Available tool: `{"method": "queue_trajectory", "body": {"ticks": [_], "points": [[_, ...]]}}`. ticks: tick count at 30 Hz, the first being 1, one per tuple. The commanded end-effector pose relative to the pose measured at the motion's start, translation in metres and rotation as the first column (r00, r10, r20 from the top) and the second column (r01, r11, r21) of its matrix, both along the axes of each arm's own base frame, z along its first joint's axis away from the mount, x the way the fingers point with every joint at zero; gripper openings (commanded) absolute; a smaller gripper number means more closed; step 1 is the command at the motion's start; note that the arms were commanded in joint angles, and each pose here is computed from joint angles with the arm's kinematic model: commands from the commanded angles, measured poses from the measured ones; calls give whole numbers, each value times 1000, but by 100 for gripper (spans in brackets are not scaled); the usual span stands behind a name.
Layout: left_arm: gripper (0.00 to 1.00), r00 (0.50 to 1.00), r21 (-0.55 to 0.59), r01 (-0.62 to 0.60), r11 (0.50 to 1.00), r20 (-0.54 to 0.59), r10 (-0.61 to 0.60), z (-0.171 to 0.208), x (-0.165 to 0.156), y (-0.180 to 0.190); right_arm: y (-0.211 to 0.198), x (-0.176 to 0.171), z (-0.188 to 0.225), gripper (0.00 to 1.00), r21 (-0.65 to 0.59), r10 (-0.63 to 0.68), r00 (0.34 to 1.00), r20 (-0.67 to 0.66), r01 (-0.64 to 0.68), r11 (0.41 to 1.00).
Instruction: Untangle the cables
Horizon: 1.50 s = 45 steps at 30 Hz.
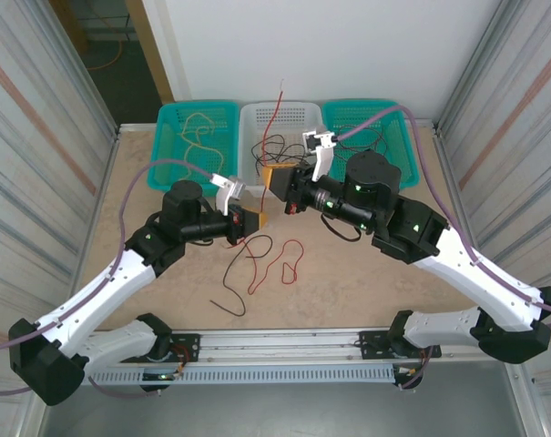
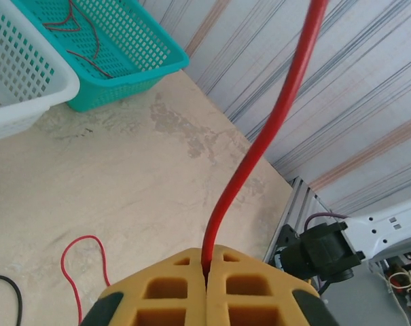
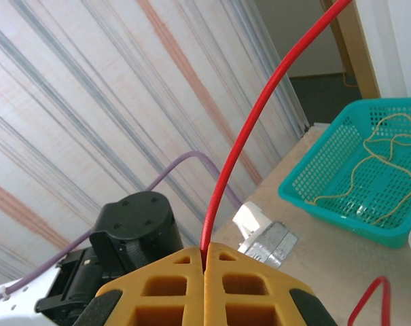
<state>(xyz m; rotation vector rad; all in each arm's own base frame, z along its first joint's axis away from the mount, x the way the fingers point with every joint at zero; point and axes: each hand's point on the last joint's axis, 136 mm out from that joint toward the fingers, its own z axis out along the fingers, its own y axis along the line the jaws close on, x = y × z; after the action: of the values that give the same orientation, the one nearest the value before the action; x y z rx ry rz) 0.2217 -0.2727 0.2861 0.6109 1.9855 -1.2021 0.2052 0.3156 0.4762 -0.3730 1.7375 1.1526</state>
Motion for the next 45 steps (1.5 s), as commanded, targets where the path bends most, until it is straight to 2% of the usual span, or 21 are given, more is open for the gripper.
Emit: {"method": "queue_trajectory", "body": {"ticks": [1,7,17,24,25,27,28,30,33,36,41,45], "points": [[0,1000,11,9,1000,24,-10,2,-2,-2,-26,6,41,0,71,-67,994,87,60,996],[0,998,55,46,997,28,-47,-14,-13,-7,-67,34,57,0,101,-230,968,103,220,970],[0,998,85,59,995,7,-60,-32,-20,-7,-105,72,78,0,138,-310,945,102,296,945],[0,998,112,56,992,20,-58,-29,-20,-7,-109,97,79,0,125,-306,949,79,295,947],[7,999,119,45,992,25,-48,-27,-19,-5,-108,100,77,0,116,-306,949,78,296,948],[33,998,139,24,990,48,-31,-20,-18,0,-108,106,77,0,108,-299,951,74,291,951],[44,998,153,6,988,61,-15,-18,-17,3,-110,110,76,0,102,-304,950,70,297,949],[53,996,169,-25,985,87,11,-12,-17,11,-114,115,75,0,93,-321,944,71,314,945],[61,991,177,-71,982,121,50,-6,-18,22,-125,124,75,0,66,-371,925,88,366,928],[63,985,192,-135,972,128,111,-10,-17,36,-142,140,76,0,34,-429,899,91,428,903],[63,970,212,-235,949,112,215,-25,-21,61,-174,178,58,0,-72,-565,818,107,573,817],[65,947,224,-314,923,137,289,-23,-18,77,-199,225,28,0,-156,-634,769,84,639,754]]}}
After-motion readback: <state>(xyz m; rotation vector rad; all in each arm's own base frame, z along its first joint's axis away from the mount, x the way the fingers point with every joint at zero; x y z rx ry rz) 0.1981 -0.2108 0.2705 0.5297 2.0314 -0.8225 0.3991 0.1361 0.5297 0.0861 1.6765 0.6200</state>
